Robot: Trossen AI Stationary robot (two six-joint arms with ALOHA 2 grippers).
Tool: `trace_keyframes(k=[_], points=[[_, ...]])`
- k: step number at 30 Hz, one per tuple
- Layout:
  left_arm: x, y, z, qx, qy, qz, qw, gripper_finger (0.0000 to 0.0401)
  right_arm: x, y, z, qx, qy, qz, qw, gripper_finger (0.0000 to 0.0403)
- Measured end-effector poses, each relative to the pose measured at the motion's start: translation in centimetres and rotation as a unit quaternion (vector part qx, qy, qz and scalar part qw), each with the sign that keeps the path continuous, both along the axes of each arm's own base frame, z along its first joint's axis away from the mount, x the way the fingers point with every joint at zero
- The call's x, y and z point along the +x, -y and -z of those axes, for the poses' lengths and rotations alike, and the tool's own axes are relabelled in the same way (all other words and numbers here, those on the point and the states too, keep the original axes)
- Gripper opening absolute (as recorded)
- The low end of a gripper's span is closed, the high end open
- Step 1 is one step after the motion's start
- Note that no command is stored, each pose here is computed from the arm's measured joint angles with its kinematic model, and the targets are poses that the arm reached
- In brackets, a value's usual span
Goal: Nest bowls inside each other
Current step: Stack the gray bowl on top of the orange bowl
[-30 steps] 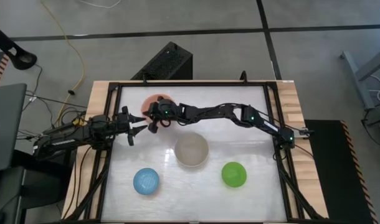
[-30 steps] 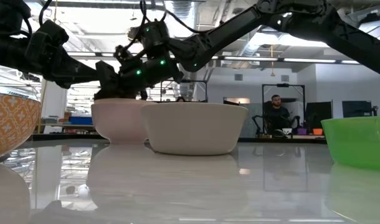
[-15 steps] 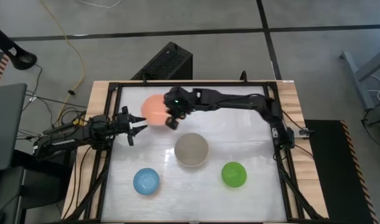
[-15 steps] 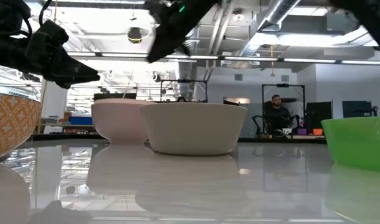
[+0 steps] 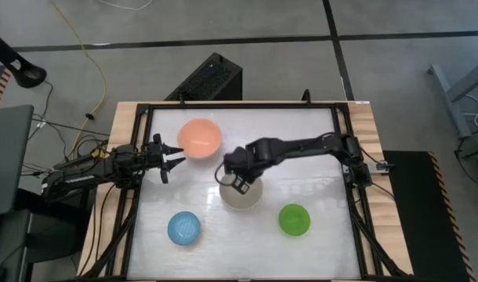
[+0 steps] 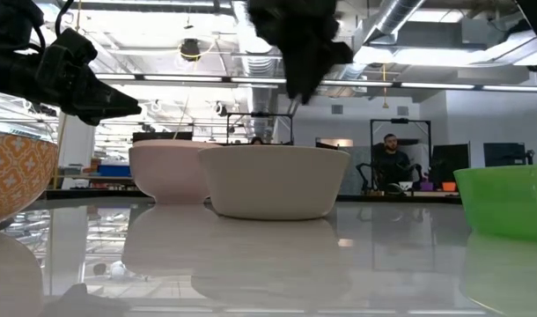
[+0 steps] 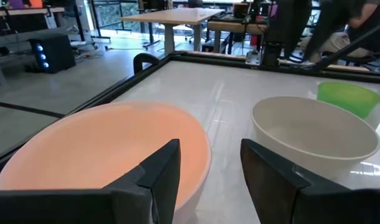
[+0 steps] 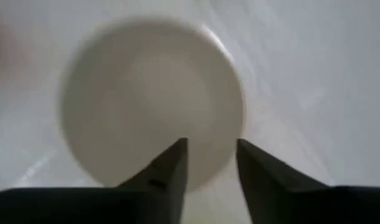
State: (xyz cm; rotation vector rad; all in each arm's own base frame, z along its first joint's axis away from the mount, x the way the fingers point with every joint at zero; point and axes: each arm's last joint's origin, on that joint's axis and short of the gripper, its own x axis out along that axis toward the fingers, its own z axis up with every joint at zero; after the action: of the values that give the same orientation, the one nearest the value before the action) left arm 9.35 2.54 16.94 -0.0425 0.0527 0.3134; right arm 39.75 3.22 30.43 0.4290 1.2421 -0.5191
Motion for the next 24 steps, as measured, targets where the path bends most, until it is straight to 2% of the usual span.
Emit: trace_keyframes(k=[5, 8, 12, 16, 24], points=[[0.0, 0.0, 0.0, 0.000, 0.000, 0.000, 1.000, 0.0158, -1.6, -0.4, 2.3, -0.026, -0.046, 0.011, 0.999, 0.0243], [0.0, 0.0, 0.0, 0.000, 0.000, 0.000, 1.000, 0.0158, -2.4, 0.1, 3.3, -0.022, -0.034, 0.024, 0.999, 0.0270], [0.0, 0.0, 0.0, 0.000, 0.000, 0.000, 1.000, 0.0158, -2.6, 0.9, 5.2, 0.001, 0.011, 0.039, 0.999, 0.0275], [0.0, 0.0, 0.0, 0.000, 0.000, 0.000, 1.000, 0.0158, -2.9, 1.5, 6.9, 0.005, 0.010, 0.067, 0.998, 0.0276], [0.0, 0.0, 0.0, 0.000, 0.000, 0.000, 1.000, 0.0158, -2.6, 1.8, 9.2, 0.004, 0.034, 0.074, 0.997, 0.0273]])
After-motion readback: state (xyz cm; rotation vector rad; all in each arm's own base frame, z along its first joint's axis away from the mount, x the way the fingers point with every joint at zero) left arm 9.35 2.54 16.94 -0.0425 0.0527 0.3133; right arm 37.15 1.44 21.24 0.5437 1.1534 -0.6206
